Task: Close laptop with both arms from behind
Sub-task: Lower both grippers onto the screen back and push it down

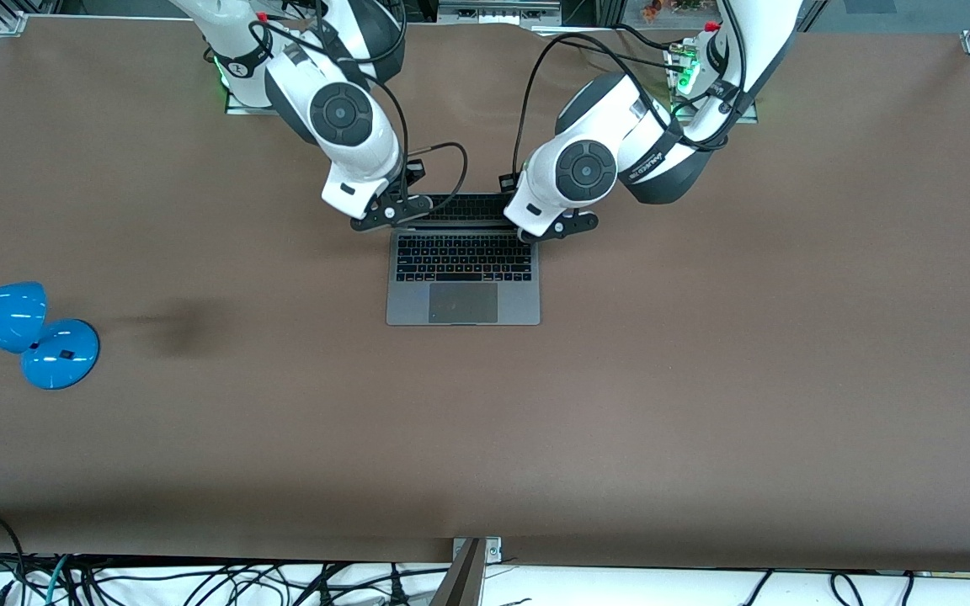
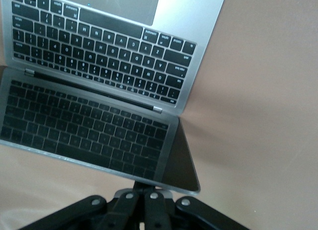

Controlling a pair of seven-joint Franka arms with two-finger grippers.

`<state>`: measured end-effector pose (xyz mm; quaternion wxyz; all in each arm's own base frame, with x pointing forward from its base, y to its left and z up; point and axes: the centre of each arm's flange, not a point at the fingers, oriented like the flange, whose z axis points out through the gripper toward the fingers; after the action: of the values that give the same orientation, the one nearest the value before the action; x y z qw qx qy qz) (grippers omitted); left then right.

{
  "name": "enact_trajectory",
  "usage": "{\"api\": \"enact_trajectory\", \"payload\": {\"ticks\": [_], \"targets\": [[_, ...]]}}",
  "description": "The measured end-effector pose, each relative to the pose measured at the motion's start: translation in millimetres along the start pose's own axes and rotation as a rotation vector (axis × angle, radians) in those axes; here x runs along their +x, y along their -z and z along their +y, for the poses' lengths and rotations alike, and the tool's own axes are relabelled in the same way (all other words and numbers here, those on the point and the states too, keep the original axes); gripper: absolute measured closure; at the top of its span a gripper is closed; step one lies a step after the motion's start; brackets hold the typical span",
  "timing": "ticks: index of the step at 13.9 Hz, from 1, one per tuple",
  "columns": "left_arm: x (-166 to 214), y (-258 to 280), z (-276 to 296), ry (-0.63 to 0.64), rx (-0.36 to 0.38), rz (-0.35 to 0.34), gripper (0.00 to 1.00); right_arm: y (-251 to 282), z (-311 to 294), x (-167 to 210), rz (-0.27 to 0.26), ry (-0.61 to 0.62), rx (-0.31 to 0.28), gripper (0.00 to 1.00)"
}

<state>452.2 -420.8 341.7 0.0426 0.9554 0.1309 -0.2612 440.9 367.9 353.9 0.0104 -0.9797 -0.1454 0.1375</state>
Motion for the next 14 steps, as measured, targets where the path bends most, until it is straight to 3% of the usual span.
{"api": "enact_trajectory", "payload": {"ticks": [14], "targets": [[77.2, 2.9, 2.9, 0.044, -0.065, 0.065, 0.99, -3.4, 34.9, 75.5, 0.028, -0.038, 0.035, 0.99]]}}
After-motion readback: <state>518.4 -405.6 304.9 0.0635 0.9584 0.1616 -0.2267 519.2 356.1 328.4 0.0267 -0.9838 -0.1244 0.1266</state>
